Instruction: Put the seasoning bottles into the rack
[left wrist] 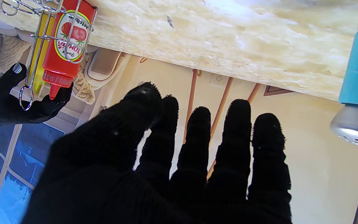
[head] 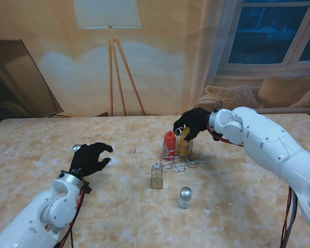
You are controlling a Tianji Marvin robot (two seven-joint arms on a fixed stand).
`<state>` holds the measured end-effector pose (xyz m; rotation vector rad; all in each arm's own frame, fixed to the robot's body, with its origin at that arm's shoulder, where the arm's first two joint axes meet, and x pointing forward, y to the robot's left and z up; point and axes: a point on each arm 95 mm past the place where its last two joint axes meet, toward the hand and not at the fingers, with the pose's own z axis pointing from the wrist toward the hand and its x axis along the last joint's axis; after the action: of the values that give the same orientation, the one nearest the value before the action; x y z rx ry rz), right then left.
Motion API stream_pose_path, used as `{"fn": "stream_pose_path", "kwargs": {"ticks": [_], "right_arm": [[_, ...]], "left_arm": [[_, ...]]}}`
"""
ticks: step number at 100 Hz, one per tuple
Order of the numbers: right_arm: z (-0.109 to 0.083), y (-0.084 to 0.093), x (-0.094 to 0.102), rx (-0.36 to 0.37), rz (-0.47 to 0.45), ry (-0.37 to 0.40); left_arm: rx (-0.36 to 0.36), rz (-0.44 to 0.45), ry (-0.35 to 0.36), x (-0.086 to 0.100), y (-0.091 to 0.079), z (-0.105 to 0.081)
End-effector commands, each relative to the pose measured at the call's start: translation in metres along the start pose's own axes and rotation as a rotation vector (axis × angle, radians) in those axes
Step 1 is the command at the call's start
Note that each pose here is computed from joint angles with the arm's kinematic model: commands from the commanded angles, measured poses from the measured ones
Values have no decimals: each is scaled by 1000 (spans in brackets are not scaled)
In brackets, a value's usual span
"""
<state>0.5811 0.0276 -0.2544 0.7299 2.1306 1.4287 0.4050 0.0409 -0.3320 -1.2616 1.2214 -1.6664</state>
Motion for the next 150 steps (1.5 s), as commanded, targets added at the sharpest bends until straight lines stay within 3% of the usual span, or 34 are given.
{"fn": "stream_pose_path", "kwargs": {"ticks": [1,27,48,80,114,130,150], "right_arm": [[1,-5,4,19,-2,6],[-1,-5,3,15,0,3],[-12,11,0,-35,-3,-18],[-46,29,-4,-141,-13,-68],[-90,33,8,-220,-17,-95],[-104,31,18,-242,-14,-73],[-113,22,33,-215,23,-12]], "left_arm": [[-10,-2,1,1,1,-1],[-10,-1,1,1,1,0],[-8,-1,2,1,1,-1],[-4,5,3,0,0,-2],[-9,4,3,1,1,-2],[-10,3,4,2,1,-2],[-13,3,6,2,2,-2]]}}
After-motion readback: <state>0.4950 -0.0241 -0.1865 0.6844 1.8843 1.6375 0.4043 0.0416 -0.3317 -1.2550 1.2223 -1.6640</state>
